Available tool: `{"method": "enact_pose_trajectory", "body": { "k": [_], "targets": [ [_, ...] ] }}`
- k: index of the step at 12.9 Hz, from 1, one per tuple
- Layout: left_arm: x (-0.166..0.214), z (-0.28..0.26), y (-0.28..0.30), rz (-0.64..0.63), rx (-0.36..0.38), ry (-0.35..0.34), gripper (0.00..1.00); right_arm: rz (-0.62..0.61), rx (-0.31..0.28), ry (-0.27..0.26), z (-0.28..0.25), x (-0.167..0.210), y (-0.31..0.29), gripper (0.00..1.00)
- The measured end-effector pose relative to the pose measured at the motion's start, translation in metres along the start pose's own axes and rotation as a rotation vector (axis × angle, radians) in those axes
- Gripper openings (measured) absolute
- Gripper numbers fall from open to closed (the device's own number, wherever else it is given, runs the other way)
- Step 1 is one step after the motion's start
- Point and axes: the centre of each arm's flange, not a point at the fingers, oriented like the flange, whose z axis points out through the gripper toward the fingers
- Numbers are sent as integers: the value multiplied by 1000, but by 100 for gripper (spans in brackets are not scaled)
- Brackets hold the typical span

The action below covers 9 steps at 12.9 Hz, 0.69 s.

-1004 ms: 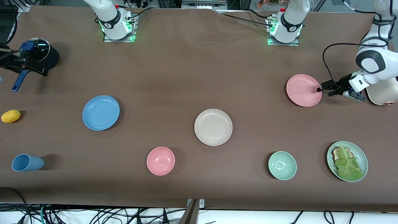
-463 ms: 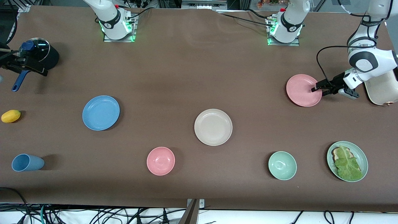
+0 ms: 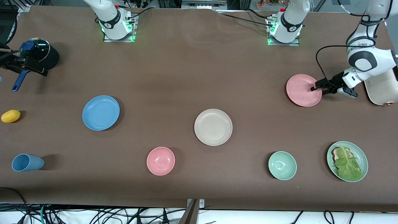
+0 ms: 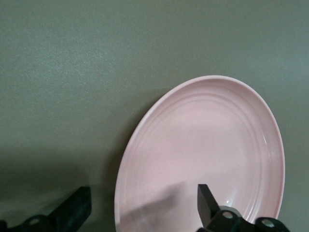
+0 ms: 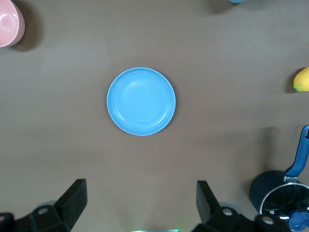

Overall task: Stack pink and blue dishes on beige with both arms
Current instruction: 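Lower the left gripper and pinch the pink plate's rim, then slide the pink plate with the left gripper onto the beige plate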

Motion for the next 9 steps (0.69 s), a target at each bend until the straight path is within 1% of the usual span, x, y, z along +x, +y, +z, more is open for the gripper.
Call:
{"method": "enact_pose_trajectory", "body": {
  "k": [3,7,8,9],
  "targets": [
    [-3,1,0,-4,-2,-4,55,0,0,0,0,0,0,100],
    [-3,0,0,4,-3,-1,11,1,0,0,0,0,0,100],
    [-2,-3,2,8,-8,4,7,1,0,0,0,0,1,100],
    [-1,-5,3,11,-9,7,7,1,0,0,0,0,1,100]
  ]
}}
